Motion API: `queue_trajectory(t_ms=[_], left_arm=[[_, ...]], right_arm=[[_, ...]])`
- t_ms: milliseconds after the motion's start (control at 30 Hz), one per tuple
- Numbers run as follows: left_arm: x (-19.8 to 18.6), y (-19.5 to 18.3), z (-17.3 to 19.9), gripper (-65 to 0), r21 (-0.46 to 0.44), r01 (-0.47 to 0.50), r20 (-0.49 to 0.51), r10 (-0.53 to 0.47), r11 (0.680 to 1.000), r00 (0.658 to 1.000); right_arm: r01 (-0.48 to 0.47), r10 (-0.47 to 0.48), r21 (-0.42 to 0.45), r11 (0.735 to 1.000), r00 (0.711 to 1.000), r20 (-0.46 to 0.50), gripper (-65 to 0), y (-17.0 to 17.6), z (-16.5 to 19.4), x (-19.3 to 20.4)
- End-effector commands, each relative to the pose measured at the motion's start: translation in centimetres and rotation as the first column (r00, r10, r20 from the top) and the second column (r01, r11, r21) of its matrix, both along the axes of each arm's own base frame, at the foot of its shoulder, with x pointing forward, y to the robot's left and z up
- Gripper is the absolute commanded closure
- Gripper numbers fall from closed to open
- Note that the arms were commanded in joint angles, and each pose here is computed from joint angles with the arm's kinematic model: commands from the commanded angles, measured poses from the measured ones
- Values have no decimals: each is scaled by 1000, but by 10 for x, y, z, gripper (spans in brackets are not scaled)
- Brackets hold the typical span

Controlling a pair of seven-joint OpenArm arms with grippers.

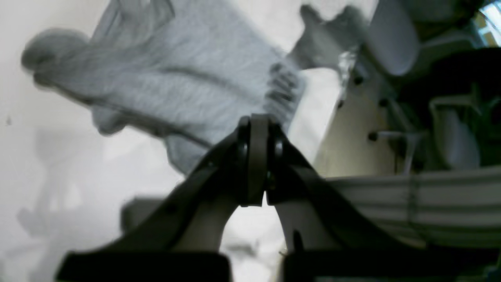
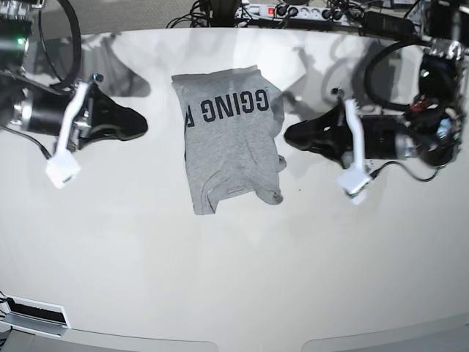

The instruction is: Layout the t-shirt on the table in an organized manner, then fold the t-shirt properly

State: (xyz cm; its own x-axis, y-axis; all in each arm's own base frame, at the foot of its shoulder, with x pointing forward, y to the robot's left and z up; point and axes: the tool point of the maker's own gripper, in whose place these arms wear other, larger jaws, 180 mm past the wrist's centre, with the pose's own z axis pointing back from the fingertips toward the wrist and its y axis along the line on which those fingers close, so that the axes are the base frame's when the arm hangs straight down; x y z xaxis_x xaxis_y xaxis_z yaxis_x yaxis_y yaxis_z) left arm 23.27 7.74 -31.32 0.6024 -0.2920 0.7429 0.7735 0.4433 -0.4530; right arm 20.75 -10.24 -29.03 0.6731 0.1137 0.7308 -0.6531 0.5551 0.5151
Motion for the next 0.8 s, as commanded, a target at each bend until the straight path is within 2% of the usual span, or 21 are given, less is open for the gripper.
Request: queue_trajectory(t_ms=[0,133,300,400,633,700,767], left_arm=[[-5,3,15,0,-22,6,36,-5,1000,999],[-48,9,19,0,-2,21,9,-21,1000,1000],[-112,8,10,0,20,49,-107,-47,999,993],[-154,9,5,0,25,54,-205,-48,998,978],[-246,24,-21,0,139,105,-443,-33,985,896],[-273,28,-24,0,166,133,-508,-31,977,861],[-301,33,-25,0,188,152,-577,-16,970,817]], right_arm=[[5,-6,15,1000,999,50,0,-1,15,-2],[51,-48,-48,998,998,50,0,-14,19,-30],[102,-100,-140,985,995,17,0,-33,21,-66],[126,-139,-184,975,989,-59,0,-45,12,-92],[112,-173,-226,968,947,-270,0,-56,-8,-153],[117,-194,-228,967,917,-350,0,-61,-17,-173],[141,-231,-228,963,869,-437,0,-70,-30,-193]])
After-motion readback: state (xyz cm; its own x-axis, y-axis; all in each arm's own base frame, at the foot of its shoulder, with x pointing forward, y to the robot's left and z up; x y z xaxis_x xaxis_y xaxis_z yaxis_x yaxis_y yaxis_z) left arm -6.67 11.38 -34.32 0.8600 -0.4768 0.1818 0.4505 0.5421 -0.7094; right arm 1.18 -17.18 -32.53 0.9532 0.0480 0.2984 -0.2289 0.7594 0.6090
